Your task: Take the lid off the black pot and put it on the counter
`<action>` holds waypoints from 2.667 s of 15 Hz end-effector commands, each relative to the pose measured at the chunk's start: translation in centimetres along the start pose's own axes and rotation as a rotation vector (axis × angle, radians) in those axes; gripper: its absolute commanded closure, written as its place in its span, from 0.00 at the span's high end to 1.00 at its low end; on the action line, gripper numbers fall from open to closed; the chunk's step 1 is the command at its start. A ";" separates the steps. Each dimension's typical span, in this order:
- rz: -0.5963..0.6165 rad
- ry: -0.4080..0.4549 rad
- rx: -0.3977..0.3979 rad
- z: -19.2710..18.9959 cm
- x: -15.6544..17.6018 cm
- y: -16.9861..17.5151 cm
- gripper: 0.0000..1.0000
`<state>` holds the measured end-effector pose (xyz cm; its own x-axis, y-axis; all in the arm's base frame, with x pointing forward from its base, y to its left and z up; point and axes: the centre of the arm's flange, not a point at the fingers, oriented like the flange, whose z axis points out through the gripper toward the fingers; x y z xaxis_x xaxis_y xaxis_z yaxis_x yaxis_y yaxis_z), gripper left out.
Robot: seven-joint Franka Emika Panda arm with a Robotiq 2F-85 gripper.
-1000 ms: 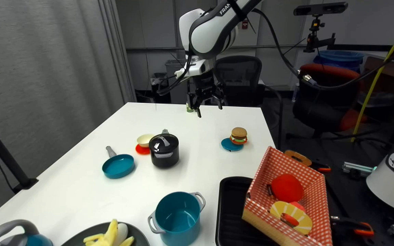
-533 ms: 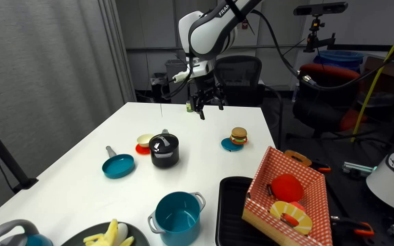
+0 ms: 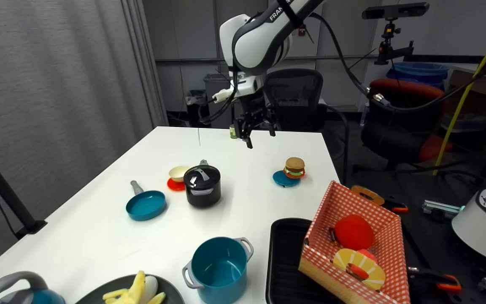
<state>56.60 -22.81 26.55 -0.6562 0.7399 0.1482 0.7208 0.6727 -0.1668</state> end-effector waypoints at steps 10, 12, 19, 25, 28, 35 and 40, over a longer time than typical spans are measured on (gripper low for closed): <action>-0.275 -0.225 0.098 -6.7 0.7 13.9 1.00; -0.274 -0.222 0.043 -6.9 0.3 14.4 1.00; -0.217 -0.203 -0.118 -5.2 -3.2 13.6 1.00; -0.223 -0.205 -0.182 -4.0 -5.1 14.9 1.00; -0.234 -0.202 -0.185 -3.0 -5.2 15.9 1.00; -0.224 -0.161 -0.192 -0.1 -6.1 17.0 1.00; -0.207 -0.148 -0.189 1.3 -7.1 16.3 1.00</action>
<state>71.52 -15.74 21.86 -0.8086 0.5884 0.0011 0.5884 0.8086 -0.0043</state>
